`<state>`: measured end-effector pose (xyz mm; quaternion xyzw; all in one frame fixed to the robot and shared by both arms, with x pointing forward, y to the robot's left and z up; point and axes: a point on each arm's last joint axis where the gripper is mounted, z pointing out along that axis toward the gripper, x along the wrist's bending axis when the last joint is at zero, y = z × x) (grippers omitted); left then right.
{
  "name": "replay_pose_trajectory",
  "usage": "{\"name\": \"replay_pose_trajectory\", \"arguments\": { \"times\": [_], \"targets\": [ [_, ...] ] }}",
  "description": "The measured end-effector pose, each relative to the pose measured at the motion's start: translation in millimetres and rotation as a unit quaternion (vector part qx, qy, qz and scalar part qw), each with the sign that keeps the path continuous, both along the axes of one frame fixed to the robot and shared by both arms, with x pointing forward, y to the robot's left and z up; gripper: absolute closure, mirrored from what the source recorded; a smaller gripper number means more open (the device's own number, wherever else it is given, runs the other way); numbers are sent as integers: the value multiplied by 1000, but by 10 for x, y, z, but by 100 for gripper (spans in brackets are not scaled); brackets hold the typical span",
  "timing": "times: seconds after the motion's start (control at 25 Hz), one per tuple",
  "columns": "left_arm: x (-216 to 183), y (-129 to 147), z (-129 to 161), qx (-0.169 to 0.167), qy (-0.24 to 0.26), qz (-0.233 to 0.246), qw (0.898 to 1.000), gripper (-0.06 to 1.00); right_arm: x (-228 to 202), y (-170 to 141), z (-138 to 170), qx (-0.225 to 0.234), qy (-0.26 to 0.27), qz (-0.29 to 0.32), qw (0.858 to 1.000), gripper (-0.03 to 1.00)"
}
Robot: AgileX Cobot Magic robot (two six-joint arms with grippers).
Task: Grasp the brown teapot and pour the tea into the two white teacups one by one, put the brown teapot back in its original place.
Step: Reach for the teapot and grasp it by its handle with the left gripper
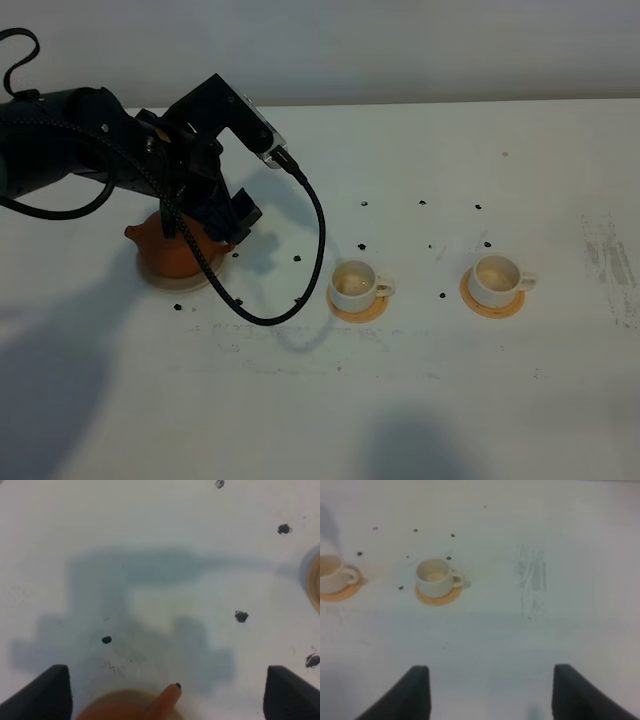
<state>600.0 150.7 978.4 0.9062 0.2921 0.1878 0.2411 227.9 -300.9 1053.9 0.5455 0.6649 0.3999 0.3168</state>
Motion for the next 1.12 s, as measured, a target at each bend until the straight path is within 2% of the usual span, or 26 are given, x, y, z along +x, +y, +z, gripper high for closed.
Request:
{"name": "replay_pose_trajectory", "arguments": {
  "times": [0.28,0.6,1.12],
  "targets": [
    [15,6,3,6,-10,-3,1000,21,0,2,1,2,0,-11,1000,46],
    [17,7,4,7,-12,-4,1000,21,2,30,1,2,0,-140,990,46],
    [12,7,1,8,-9,-4,1000,21,2,32,1,3,0,-149,989,46]
  ]
}}
